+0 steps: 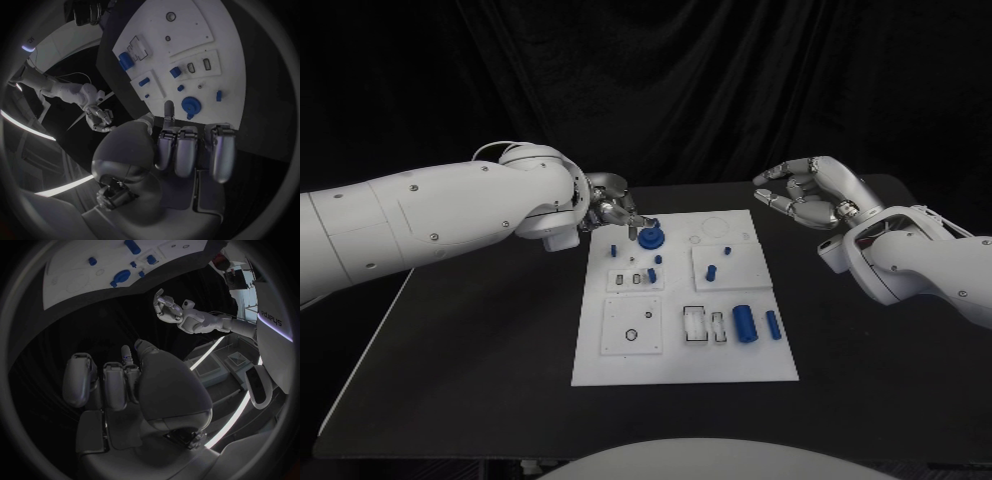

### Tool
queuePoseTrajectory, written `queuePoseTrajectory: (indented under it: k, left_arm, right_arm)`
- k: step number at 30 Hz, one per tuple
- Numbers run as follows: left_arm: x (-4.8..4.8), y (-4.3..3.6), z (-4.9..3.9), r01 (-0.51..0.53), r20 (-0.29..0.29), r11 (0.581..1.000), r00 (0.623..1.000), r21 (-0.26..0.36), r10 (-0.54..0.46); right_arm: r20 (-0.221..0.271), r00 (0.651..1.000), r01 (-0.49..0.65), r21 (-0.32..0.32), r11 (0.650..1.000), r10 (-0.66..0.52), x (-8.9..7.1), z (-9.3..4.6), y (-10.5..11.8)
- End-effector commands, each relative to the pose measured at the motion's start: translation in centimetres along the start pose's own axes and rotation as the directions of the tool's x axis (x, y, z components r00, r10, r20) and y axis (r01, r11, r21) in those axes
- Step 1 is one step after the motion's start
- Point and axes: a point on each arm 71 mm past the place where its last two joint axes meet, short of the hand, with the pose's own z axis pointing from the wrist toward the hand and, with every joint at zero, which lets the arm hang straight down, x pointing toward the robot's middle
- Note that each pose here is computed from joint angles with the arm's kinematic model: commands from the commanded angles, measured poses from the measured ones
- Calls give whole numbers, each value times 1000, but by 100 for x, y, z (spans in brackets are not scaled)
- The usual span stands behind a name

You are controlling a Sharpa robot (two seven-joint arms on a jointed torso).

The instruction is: Assemble the parts on the task board

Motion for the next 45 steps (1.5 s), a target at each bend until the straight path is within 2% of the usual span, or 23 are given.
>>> queuePoseTrajectory:
  k: [1, 7, 11, 29, 45]
  left_arm:
    - [19, 5, 31, -90, -55, 993, 995, -82, 86]
    - [49, -77, 92, -106, -67, 990, 993, -90, 101]
    - [65, -96, 123, -104, -62, 990, 993, -92, 98]
    - [301, -3, 284, -73, -80, 991, 995, -115, 64]
    - [418, -9, 344, -60, -90, 994, 995, -88, 52]
  right_arm:
    - [-7, 1000, -7, 9, 1000, 7, 9, -11, -18]
    - [-11, 1000, -8, 17, 1000, 8, 11, -14, -32]
    - [-14, 1000, -8, 20, 1000, 9, 17, -12, -36]
    - [-21, 1000, -9, 25, 1000, 10, 35, -14, -46]
    - [-23, 1000, -10, 28, 1000, 11, 45, -7, -41]
